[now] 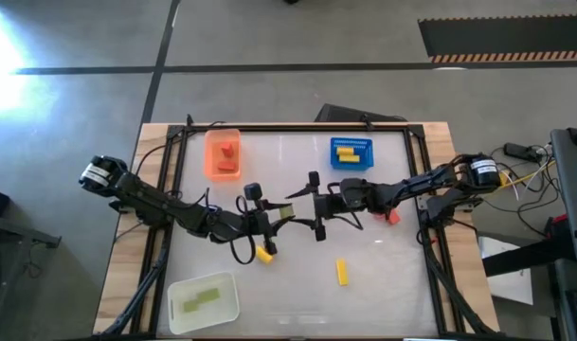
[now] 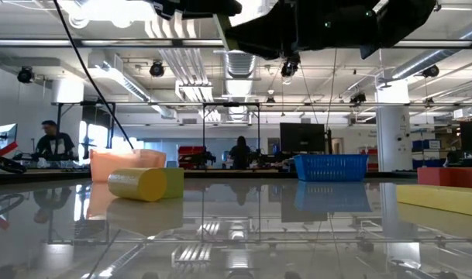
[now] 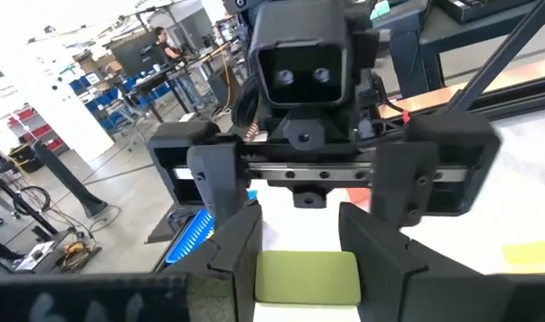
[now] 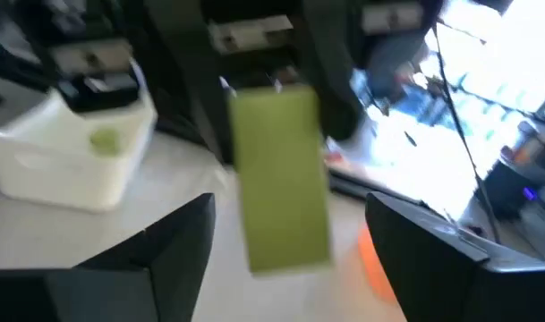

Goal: Sort & place blocks by color
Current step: Put the green wooden block into the white bin

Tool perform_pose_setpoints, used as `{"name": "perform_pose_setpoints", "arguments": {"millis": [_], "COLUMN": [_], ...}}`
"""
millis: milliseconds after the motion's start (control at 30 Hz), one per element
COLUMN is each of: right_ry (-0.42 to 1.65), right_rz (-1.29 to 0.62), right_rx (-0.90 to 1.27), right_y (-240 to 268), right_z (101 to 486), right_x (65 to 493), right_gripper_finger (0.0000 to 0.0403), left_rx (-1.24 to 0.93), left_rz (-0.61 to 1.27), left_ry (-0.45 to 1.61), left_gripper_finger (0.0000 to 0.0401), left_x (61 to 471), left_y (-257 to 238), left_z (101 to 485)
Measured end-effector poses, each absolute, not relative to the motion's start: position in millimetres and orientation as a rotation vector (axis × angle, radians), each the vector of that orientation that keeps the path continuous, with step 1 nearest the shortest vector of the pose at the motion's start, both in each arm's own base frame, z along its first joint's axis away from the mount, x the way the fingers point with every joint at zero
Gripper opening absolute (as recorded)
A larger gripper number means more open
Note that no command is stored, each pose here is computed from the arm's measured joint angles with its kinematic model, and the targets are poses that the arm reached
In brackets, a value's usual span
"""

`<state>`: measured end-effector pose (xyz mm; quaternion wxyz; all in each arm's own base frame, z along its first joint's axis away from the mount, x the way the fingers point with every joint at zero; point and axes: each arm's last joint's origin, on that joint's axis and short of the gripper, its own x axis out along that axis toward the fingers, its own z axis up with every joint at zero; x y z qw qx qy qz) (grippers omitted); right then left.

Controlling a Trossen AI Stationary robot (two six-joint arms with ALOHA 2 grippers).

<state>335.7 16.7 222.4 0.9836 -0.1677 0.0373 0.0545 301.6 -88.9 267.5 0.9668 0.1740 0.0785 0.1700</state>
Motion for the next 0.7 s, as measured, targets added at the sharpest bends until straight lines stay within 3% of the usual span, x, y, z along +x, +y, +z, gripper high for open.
{"name": "perform_pose_setpoints", "arguments": {"millis": [267,700], "right_ry": [0.282,0.338], "right_rz": [-0.02,-0.042], "right_rx": [-0.347,-0.302], "right_y": [11,9], "right_z": [235,254], "right_x": [312,289], "right_gripper_finger": [0.0285,0.0253], "left_rx": [0.244,-0.077], "left_rz": [0.344,0.214], "left_ry": [0.247,0.727], "left_gripper_finger": [0.0113,0.0113], "left_x": [298,291], "left_y": [-88,-93], "left_z": [270,322]}}
